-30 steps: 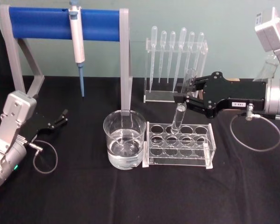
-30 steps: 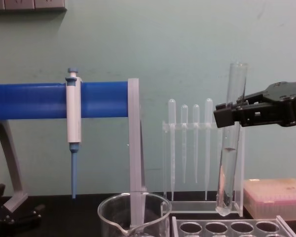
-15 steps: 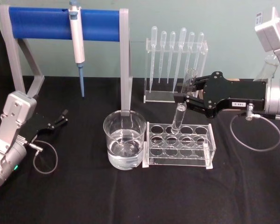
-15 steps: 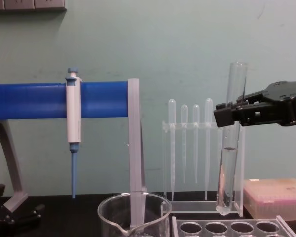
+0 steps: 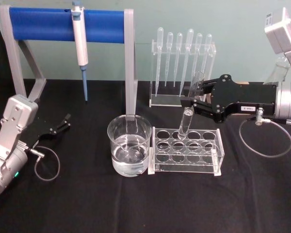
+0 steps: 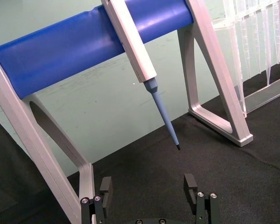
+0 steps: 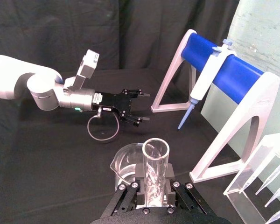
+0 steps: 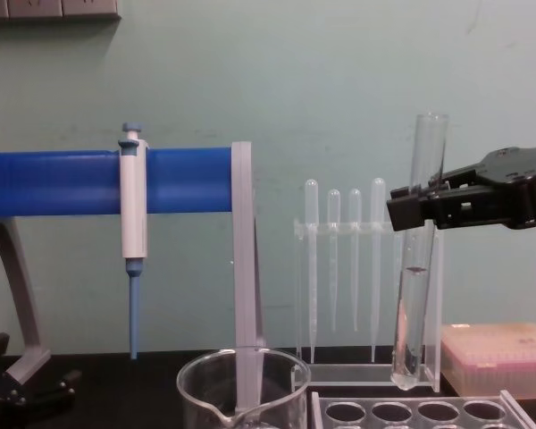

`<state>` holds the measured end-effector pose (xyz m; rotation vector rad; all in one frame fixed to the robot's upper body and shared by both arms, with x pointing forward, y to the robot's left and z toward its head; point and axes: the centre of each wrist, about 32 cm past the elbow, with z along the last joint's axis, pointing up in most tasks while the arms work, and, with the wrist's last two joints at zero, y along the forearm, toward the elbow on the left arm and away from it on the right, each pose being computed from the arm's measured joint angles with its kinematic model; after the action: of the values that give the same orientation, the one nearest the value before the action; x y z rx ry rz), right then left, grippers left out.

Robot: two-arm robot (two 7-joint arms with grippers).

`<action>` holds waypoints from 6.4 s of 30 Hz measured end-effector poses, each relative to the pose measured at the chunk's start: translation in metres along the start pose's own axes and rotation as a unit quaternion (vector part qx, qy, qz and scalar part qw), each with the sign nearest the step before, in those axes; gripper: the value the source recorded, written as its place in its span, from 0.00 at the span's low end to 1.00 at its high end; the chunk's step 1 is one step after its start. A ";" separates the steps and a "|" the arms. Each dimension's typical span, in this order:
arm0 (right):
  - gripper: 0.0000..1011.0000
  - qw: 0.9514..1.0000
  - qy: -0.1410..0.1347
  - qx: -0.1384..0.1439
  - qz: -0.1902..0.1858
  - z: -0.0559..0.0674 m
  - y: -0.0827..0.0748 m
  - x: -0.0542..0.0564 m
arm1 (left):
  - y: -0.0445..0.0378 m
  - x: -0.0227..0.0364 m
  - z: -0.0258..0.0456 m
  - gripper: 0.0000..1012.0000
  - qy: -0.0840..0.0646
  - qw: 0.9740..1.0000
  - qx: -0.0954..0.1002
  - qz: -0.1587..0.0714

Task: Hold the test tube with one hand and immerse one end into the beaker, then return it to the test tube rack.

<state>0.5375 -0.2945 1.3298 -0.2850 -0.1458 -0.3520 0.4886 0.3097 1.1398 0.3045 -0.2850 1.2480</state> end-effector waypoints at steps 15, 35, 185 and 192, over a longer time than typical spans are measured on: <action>0.24 1.000 0.000 0.000 0.000 0.000 0.000 0.000 | 0.0000 0.0000 0.0000 0.99 0.000 1.000 0.000 0.000; 0.24 1.000 0.000 0.000 0.000 0.000 0.000 0.000 | 0.0000 0.0000 0.0000 0.99 0.000 1.000 0.000 0.000; 0.24 0.998 -0.009 0.036 0.050 0.015 0.095 0.001 | 0.0000 0.0000 0.0000 0.99 0.000 1.000 0.000 0.000; 0.24 0.999 -0.007 0.033 0.043 -0.004 0.103 -0.003 | 0.0000 0.0000 0.0000 0.99 0.000 1.000 0.000 0.000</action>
<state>0.5723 -0.2025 1.2996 -0.2280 -0.1583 -0.2597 0.4886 0.3097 1.1398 0.3045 -0.2850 1.2480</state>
